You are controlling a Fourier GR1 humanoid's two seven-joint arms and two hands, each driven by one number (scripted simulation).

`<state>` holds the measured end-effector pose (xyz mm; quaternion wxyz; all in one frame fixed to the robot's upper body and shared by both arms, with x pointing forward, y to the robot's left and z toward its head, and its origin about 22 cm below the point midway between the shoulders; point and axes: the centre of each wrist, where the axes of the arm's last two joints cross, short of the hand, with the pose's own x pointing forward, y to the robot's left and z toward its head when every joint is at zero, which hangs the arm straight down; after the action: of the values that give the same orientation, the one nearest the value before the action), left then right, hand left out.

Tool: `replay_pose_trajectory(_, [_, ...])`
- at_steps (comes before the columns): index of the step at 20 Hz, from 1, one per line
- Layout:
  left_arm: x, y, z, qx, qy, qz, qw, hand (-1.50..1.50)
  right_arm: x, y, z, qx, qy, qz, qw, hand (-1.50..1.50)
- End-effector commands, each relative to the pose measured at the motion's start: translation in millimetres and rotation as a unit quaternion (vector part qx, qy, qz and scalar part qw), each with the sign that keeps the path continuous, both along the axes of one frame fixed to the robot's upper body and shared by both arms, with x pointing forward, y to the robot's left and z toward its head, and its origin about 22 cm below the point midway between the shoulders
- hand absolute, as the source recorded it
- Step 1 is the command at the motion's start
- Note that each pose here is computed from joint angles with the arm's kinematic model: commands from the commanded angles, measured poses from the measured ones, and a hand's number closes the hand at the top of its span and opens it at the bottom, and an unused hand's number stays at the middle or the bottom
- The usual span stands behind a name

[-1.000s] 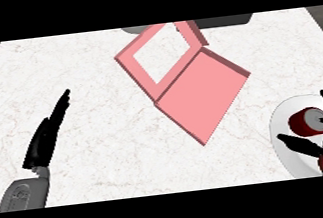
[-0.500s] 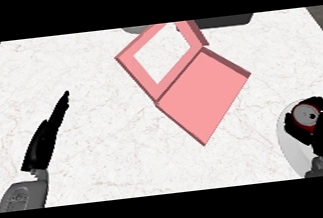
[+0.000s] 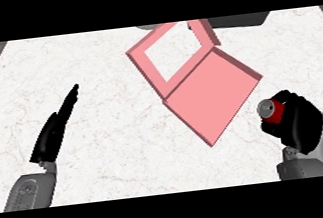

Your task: Pick the can from the plate and place it in the cardboard box

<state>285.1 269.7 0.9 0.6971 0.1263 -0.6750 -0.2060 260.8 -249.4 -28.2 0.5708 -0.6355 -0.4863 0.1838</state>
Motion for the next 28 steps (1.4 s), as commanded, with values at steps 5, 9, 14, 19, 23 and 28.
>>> replay_pose_trajectory(5, [12.6,-30,8,0.002,-0.004,-0.064,0.9979,0.0,62,89,37,-0.015,0.128,0.022,0.991,1.5])
replay_pose_trajectory(9, [18.6,-36,14,0.008,-0.009,-0.074,0.9972,0.0,92,128,88,-0.044,0.126,-0.015,0.991,1.5])
replay_pose_trajectory(14, [16.8,-34,3,0.004,0.008,-0.064,0.9979,0.0,113,181,162,-0.096,0.086,-0.085,0.988,1.5])
replay_pose_trajectory(19, [18.8,-36,0,-0.005,0.013,-0.056,0.9984,0.0,124,211,210,-0.109,0.069,-0.144,0.981,1.5])
replay_pose_trajectory(23, [18.7,-25,5,0.002,0.012,-0.035,0.9993,0.0,130,221,234,-0.105,0.055,-0.191,0.974,1.5])
replay_pose_trajectory(28, [19.2,-17,3,0.007,0.009,-0.023,0.9997,0.0,134,226,265,-0.093,0.029,-0.209,0.973,1.5])
